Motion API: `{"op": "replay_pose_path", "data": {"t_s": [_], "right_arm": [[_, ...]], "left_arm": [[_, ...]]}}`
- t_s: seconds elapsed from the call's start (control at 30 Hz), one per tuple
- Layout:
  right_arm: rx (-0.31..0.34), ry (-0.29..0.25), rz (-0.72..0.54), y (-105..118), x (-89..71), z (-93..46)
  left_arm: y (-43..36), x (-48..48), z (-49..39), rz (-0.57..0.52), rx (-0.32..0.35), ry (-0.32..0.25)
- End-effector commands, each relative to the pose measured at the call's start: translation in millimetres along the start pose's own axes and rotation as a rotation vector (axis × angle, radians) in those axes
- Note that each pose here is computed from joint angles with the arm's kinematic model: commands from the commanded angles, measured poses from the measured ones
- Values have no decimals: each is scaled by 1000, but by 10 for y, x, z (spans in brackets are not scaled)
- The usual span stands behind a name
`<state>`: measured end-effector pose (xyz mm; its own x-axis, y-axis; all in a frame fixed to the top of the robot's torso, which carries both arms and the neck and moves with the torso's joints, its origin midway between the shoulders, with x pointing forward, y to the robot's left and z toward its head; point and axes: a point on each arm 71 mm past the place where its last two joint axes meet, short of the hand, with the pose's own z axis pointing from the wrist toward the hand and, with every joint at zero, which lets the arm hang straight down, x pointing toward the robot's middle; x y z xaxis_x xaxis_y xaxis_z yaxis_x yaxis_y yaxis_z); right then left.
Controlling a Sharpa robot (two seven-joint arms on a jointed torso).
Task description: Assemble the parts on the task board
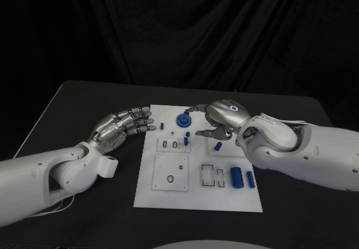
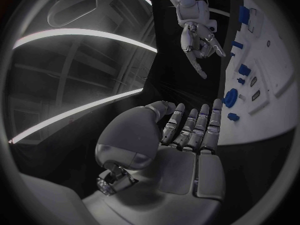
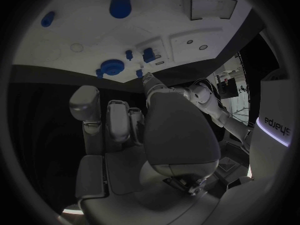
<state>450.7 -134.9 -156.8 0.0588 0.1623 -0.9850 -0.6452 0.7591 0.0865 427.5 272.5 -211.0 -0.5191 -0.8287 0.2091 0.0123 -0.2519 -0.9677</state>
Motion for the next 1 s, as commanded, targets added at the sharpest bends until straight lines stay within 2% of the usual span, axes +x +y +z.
{"op": "replay_pose_path", "data": {"t_s": [0.03, 0.17, 0.27, 0.3, 0.43, 0.6, 0.73, 0.87, 1.0], "right_arm": [[-50, -104, 71, -47, -99, -82], [-61, -159, 106, -201, -154, -206], [-67, -169, 172, -321, -134, -295], [-60, -176, 233, -412, -100, -351], [-8, -193, 376, -609, 9, -439], [84, -211, 518, -812, 209, -560], [121, -222, 560, -889, 319, -667], [165, -238, 609, -949, 392, -801], [205, -251, 660, -991, 434, -894]], "left_arm": [[-35, -10, 82, 144, -43, -28], [-103, 6, 235, 235, -78, 23], [-142, 30, 339, 297, -87, 63], [-156, 44, 407, 325, -93, 85], [-153, 57, 538, 363, -117, 115], [-94, 44, 686, 454, -168, 153], [-13, 67, 762, 551, -242, 180], [81, 152, 828, 688, -331, 202], [139, 240, 893, 825, -372, 223]]}}
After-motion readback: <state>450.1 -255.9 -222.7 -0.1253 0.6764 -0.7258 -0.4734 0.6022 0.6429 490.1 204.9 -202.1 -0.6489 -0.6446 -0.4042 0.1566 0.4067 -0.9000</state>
